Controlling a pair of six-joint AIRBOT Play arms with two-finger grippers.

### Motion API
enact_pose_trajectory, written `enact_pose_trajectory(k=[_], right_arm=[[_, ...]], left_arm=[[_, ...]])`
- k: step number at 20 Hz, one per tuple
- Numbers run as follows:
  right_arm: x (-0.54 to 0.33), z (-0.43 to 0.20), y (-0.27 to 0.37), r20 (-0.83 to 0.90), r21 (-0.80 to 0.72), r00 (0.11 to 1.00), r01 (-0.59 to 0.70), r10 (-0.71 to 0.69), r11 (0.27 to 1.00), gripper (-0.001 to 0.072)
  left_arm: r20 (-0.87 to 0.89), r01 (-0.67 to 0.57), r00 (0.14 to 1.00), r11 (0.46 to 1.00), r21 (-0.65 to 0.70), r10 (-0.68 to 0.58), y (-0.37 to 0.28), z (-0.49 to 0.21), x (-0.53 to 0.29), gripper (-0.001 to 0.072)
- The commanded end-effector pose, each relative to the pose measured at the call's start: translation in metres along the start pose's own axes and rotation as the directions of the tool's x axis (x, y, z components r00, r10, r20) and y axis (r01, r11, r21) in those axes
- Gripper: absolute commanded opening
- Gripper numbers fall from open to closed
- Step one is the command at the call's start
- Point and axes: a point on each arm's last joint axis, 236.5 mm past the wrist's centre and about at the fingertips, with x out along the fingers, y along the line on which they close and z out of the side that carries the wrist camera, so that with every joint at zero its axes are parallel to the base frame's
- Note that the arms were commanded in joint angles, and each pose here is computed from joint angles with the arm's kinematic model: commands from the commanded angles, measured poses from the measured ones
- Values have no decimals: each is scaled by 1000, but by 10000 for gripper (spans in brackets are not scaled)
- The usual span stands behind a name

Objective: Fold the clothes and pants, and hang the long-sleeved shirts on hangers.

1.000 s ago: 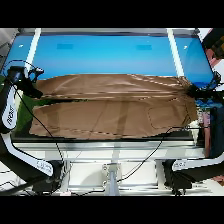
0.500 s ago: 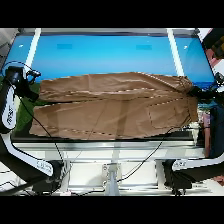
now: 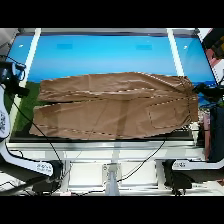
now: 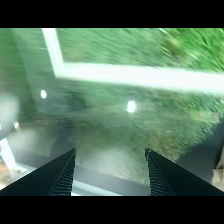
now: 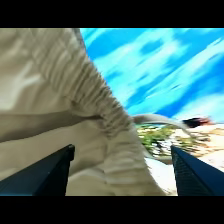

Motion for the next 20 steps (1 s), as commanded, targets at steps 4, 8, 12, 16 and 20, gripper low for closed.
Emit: enact_pose_trajectory(k=[4, 8, 12, 16, 20], right_arm=[[-109, -14, -68, -7, 10, 986, 168, -168, 986, 527], [-126, -82, -81, -124, 136, 989, 101, -84, 985, 480], [-112, -136, -59, -40, 272, 998, -35, 47, 962, 484], [-96, -172, -32, 13, 328, 995, -102, 103, 939, 495], [-97, -184, -40, 22, 369, 999, -40, 34, 928, 494]], left_arm=[[352, 89, 934, 922, -378, 55, 70, -1, -104, 469], [475, 300, 878, 830, -470, -48, 68, -16, -130, 469], [504, 327, 863, 799, -504, -34, 67, -31, -118, 469], [450, 362, 886, 776, -516, -114, 33, -46, -72, 469], [418, 369, 896, 774, -514, -149, 4, -54, -35, 469]])
